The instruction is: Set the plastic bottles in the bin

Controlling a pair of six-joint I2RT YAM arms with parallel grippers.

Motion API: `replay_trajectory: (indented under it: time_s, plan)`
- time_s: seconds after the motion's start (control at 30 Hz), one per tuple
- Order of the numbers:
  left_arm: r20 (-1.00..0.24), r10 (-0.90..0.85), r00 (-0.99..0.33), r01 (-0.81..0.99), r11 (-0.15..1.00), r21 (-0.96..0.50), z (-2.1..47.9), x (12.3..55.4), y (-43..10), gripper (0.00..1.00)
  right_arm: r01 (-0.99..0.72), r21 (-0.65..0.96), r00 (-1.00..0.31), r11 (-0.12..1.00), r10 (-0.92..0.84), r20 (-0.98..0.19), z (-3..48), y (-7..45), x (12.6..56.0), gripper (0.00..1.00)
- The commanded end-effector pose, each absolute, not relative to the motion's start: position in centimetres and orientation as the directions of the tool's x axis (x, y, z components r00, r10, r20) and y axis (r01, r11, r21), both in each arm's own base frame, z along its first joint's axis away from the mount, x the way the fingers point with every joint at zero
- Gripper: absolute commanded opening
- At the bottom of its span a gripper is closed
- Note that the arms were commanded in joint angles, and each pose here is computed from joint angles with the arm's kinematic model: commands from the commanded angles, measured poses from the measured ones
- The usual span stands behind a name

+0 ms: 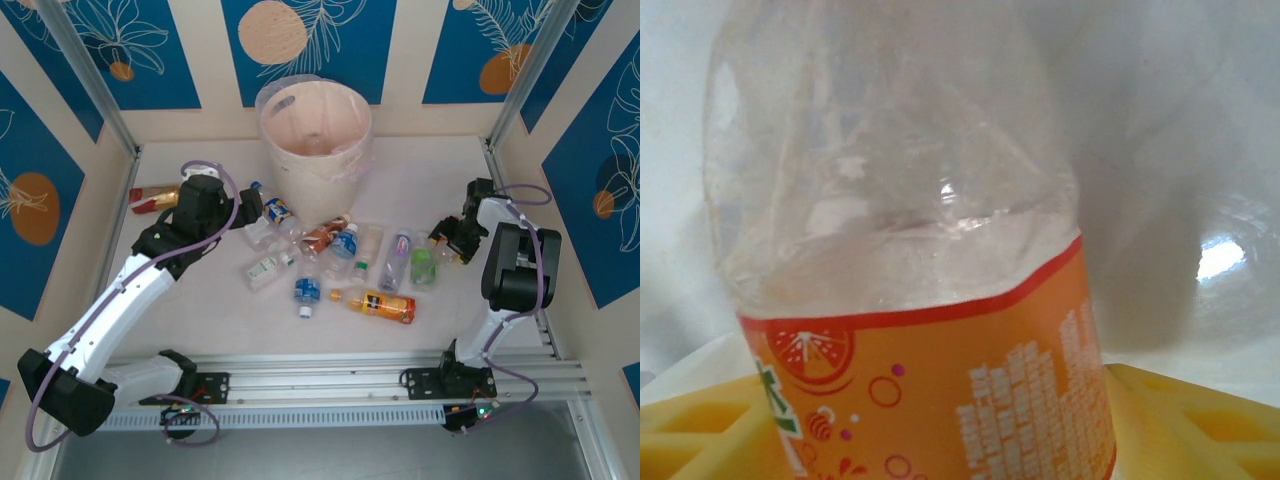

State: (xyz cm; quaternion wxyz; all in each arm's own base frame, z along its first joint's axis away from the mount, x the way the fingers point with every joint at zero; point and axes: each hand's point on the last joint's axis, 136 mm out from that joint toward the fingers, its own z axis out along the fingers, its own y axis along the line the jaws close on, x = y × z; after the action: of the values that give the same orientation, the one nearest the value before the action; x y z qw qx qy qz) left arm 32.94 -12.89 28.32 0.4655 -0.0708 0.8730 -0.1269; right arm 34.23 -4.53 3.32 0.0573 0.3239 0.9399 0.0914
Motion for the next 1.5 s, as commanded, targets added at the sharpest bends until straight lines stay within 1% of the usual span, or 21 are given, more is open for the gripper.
replay_trajectory:
  time_s: [0.0, 0.13, 0.27, 0.37, 0.5, 0.6, 0.67, 0.77, 0.93, 1.1, 1.23, 1.4, 1.47]
  plan:
    - [-0.795, -0.235, -0.560, -0.018, 0.962, -0.272, 28.4, 32.7, -12.7, 0.99, 0.589, 0.200, -0.792, 0.783, 0.608, -0.048, 3.4, -4.1, 34.2, 0.66]
    - [-0.796, -0.233, -0.559, -0.021, 0.964, -0.267, 28.4, 32.7, -12.5, 1.00, 0.566, 0.166, -0.803, 0.807, 0.586, -0.111, 5.7, -4.0, 34.2, 0.59]
    - [-0.796, -0.229, -0.560, -0.028, 0.966, -0.258, 28.2, 32.7, -12.4, 1.00, 0.535, 0.157, -0.806, 0.830, 0.557, -0.198, 9.4, -3.5, 34.6, 0.53]
    - [-0.796, -0.227, -0.561, -0.037, 0.967, -0.250, 28.1, 32.7, -12.2, 0.99, 0.502, 0.173, -0.803, 0.847, 0.531, -0.271, 13.0, -2.7, 35.1, 0.50]
    - [-0.794, -0.230, -0.563, -0.045, 0.968, -0.248, 27.8, 32.8, -12.1, 1.00, 0.421, 0.208, -0.796, 0.883, 0.470, -0.382, 18.6, -0.5, 36.0, 0.50]
    - [-0.793, -0.232, -0.564, -0.046, 0.967, -0.251, 27.7, 32.8, -12.2, 1.00, 0.314, 0.266, -0.775, 0.911, 0.408, -0.482, 23.9, 2.5, 37.2, 0.50]
    - [-0.790, -0.236, -0.565, -0.047, 0.966, -0.255, 27.6, 32.9, -12.3, 1.00, 0.212, 0.311, -0.751, 0.927, 0.358, -0.554, 27.6, 5.3, 38.1, 0.50]
    - [-0.785, -0.241, -0.570, -0.046, 0.964, -0.262, 27.4, 32.9, -12.4, 1.00, 0.077, 0.368, -0.698, 0.927, 0.314, -0.644, 32.5, 9.2, 39.4, 0.50]
    - [-0.779, -0.248, -0.576, -0.050, 0.962, -0.270, 27.0, 32.8, -12.5, 1.00, -0.101, 0.417, -0.601, 0.903, 0.278, -0.749, 37.8, 14.5, 42.0, 0.51]
    - [-0.778, -0.250, -0.577, -0.046, 0.961, -0.274, 26.8, 32.8, -12.6, 1.00, -0.207, 0.405, -0.548, 0.890, 0.238, -0.802, 40.1, 18.8, 45.3, 0.52]
    - [-0.777, -0.250, -0.578, -0.044, 0.960, -0.276, 26.7, 32.8, -12.6, 1.00, -0.260, 0.395, -0.541, 0.881, 0.206, -0.815, 40.6, 21.9, 48.1, 0.51]
    - [-0.775, -0.252, -0.580, -0.040, 0.959, -0.282, 26.6, 32.8, -12.8, 1.00, -0.318, 0.366, -0.543, 0.875, 0.148, -0.827, 39.7, 25.4, 50.8, 0.52]
    - [-0.774, -0.256, -0.579, -0.043, 0.958, -0.285, 26.6, 32.8, -12.7, 1.00, -0.334, 0.360, -0.555, 0.871, 0.127, -0.822, 38.6, 26.6, 51.7, 0.52]
